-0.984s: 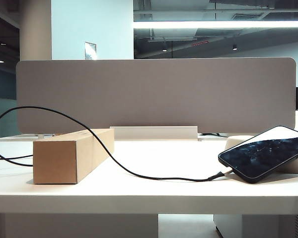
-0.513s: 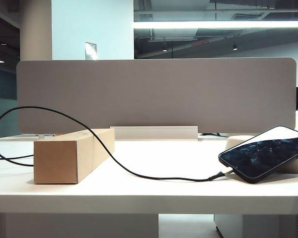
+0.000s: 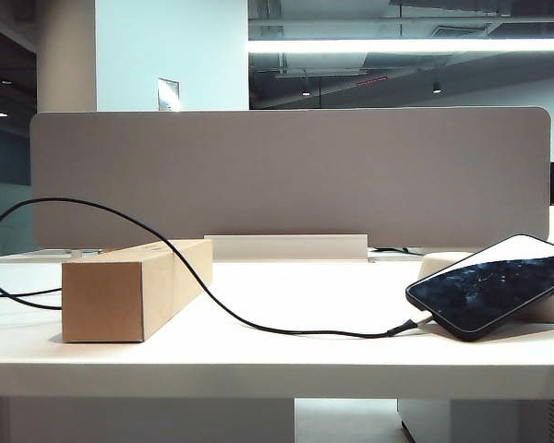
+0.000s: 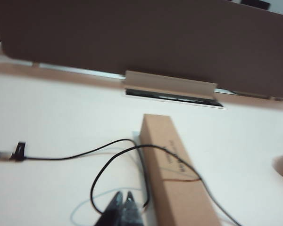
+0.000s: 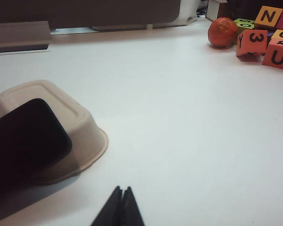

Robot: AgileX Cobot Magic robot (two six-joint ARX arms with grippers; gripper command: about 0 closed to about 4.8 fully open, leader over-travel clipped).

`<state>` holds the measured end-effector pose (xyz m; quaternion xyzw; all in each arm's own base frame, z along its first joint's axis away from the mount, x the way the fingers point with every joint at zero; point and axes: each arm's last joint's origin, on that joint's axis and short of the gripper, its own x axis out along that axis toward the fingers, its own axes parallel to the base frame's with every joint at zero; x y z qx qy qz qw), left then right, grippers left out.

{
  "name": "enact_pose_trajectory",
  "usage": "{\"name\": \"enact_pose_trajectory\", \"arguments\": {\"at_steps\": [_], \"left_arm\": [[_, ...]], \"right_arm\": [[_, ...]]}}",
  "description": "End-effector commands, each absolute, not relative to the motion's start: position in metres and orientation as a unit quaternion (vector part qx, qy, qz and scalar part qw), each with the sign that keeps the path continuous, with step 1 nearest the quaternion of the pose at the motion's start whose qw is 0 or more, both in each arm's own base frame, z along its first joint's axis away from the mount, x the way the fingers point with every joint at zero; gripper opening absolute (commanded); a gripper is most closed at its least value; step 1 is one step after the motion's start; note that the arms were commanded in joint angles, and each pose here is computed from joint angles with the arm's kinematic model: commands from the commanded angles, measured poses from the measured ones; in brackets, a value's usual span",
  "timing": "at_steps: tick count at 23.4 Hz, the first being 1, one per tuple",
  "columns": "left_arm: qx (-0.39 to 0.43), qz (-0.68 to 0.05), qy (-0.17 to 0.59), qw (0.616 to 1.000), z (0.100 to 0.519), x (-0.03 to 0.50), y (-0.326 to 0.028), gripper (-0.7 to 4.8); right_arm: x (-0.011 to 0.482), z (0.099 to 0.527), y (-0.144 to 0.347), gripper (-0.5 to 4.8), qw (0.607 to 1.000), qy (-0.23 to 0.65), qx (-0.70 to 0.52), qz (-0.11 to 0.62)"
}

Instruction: Pick up the charging cable and the phone, plug the charging cable into the charging port on the phone, and finally place them back on the table.

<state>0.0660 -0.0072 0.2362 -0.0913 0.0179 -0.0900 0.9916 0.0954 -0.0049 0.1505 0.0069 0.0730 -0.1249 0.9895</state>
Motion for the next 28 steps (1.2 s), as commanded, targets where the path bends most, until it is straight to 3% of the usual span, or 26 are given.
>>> {"name": "enact_pose_trajectory", "arguments": {"at_steps": [1,9,21,28], "left_arm": [[-0.105,-0.057,0.006,0.993,0.209,0.082,-0.006,-0.06],[-0.100,-0.064,0.051,0.992,0.157,0.097,-0.007,-0.06],[-0.053,-0.067,0.023,0.996,0.162,0.097,-0.007,-0.06],[-0.039,-0.070,0.027,0.996,0.161,0.097,-0.007,-0.06]], "right_arm": [[0.096,0.149,-0.005,-0.01,0.989,0.073,0.004,-0.129],[0.096,0.149,-0.005,-0.01,0.989,0.073,0.004,-0.127],[0.096,0.150,-0.005,-0.01,0.989,0.072,-0.027,-0.125],[0.097,0.162,-0.003,-0.01,0.996,0.011,-0.019,-0.088]]}}
